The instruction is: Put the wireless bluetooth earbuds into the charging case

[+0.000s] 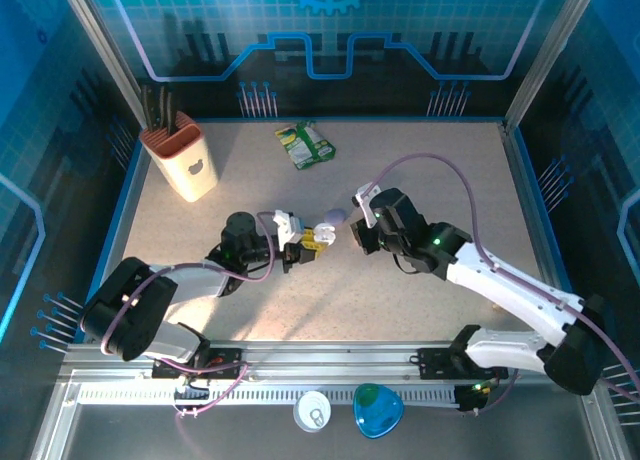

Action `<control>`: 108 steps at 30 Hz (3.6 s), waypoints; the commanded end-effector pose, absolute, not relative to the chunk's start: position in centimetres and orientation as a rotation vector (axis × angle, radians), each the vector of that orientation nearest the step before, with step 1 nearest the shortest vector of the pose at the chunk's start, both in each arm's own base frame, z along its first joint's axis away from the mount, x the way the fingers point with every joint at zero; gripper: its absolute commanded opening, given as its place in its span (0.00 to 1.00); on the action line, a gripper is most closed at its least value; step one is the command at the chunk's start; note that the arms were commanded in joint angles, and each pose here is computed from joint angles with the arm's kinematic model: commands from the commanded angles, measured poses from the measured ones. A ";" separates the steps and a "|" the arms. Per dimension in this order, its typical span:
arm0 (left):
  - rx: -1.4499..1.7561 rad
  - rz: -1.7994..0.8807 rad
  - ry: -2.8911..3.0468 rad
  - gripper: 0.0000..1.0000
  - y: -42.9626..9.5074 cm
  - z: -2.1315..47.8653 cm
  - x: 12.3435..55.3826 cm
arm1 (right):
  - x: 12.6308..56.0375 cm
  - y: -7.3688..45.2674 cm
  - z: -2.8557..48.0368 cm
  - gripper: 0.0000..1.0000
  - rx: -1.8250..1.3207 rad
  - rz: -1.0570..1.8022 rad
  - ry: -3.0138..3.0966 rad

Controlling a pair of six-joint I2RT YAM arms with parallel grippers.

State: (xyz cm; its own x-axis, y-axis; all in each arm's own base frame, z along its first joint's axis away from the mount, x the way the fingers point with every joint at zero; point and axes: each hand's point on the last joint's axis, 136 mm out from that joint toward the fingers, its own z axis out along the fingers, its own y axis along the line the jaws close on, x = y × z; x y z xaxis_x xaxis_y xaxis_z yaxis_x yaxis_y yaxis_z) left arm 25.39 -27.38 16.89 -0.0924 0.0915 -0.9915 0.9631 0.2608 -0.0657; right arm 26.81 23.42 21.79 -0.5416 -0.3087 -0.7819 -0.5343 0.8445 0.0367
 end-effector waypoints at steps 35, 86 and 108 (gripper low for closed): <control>1.019 -1.081 1.436 0.04 -29.0 19.4 25.8 | 24.7 29.3 21.9 0.18 -0.899 0.448 2.002; 1.015 -1.100 1.433 0.04 -29.1 19.2 25.8 | 24.5 27.3 22.9 0.66 -0.686 0.765 2.120; 1.011 -1.107 1.419 0.04 -28.9 19.8 25.5 | 26.0 24.8 22.2 0.62 -0.586 0.645 2.160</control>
State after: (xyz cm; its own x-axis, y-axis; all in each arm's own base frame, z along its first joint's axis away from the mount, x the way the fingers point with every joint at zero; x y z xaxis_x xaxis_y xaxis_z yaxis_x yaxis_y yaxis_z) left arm 26.02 -28.69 18.63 -0.1443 0.0481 -0.9884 0.9588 0.2539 -0.1277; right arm 25.30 25.35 20.65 -0.5913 -0.2338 -0.7718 -0.6191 0.7449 0.2487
